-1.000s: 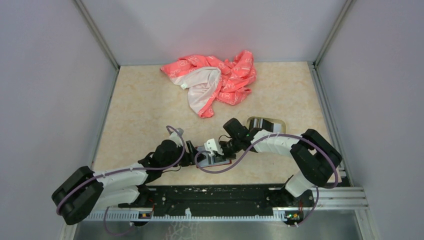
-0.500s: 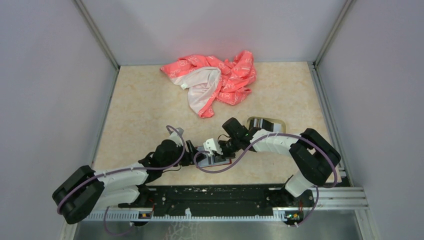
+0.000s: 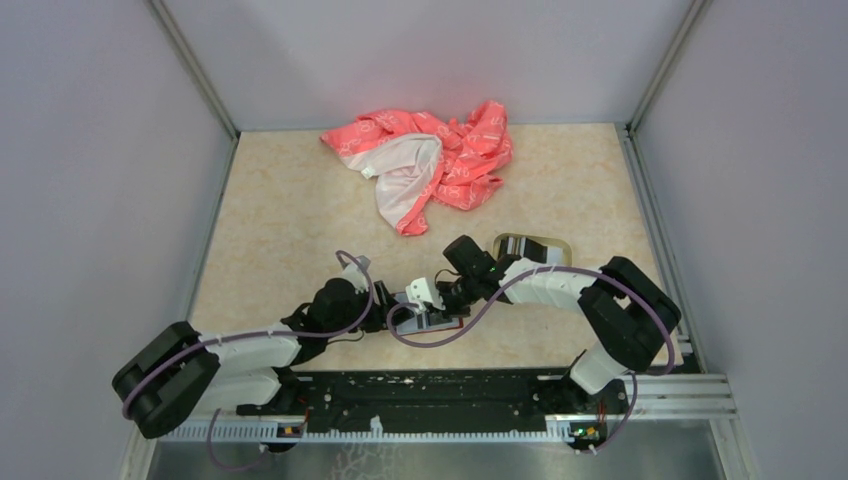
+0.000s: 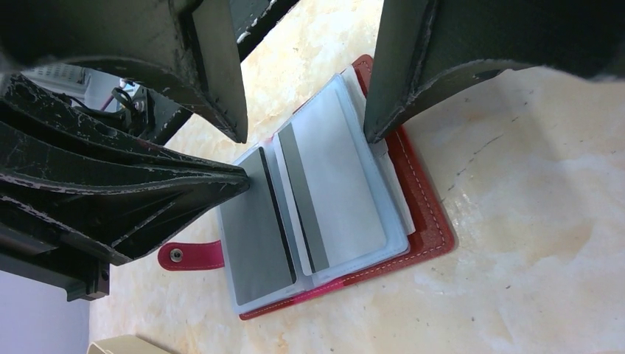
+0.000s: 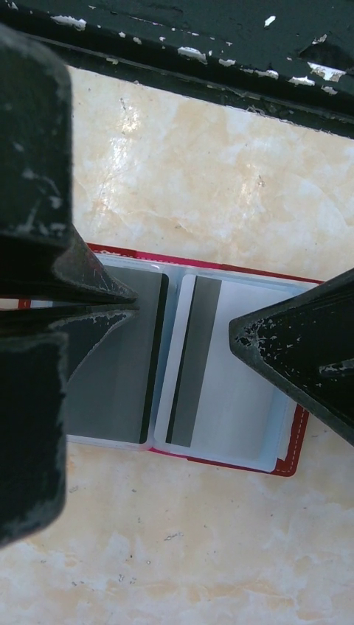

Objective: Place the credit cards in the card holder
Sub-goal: Turn over the card holder at the center of the board.

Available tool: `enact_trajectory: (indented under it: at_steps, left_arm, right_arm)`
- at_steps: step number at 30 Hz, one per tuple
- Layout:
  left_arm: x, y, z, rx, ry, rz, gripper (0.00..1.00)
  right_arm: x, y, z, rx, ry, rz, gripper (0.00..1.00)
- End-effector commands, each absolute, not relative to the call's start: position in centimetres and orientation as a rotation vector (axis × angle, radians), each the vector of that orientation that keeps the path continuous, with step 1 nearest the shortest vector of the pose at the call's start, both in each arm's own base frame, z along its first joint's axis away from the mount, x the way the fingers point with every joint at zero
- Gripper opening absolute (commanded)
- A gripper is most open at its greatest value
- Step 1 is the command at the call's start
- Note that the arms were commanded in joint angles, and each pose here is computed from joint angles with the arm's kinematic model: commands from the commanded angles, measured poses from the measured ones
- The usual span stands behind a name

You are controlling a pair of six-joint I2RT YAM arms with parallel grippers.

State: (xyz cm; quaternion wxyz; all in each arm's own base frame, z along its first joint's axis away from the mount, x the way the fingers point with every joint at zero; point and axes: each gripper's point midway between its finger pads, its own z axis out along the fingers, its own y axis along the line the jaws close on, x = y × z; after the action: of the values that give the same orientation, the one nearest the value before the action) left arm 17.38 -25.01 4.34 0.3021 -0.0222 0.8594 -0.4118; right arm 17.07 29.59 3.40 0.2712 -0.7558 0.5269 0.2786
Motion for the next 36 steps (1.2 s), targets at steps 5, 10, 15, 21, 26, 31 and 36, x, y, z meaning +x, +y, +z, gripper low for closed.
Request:
enact_trajectory:
  at_steps: [5, 10, 15, 21, 26, 31, 36]
  left_arm:
    - [17.6, -26.4, 6.9, -0.033, 2.205, -1.209, 0.61]
    - [17.4, -26.7, 7.1, -0.027, 2.193, -1.239, 0.61]
    - [17.2, -27.2, 7.7, -0.014, 2.165, -1.298, 0.62]
    - [17.2, -27.9, 8.5, 0.016, 2.14, -1.338, 0.63]
    - [17.2, -28.4, 8.7, 0.033, 2.137, -1.358, 0.63]
    - [17.2, -28.8, 9.1, 0.046, 2.128, -1.387, 0.63]
    - [17.4, -28.9, 9.5, 0.044, 2.111, -1.392, 0.63]
  right_arm:
    - [17.1, 30.7, 4.6, -2.046, 1.377, 0.764, 0.0]
    - [16.9, 31.0, 5.7, -2.035, 1.368, 0.793, 0.0]
    - [16.8, 31.1, 7.2, -1.978, 1.381, 0.863, 0.0]
    - [18.0, 30.4, 9.1, -1.844, 1.46, 0.983, 0.13]
    - [19.0, 30.0, 10.4, -1.726, 1.513, 1.04, 0.18]
    - [19.8, 30.5, 11.0, -1.549, 1.63, 1.155, 0.29]
    - [19.7, 31.4, 10.3, -1.435, 1.777, 1.29, 0.47]
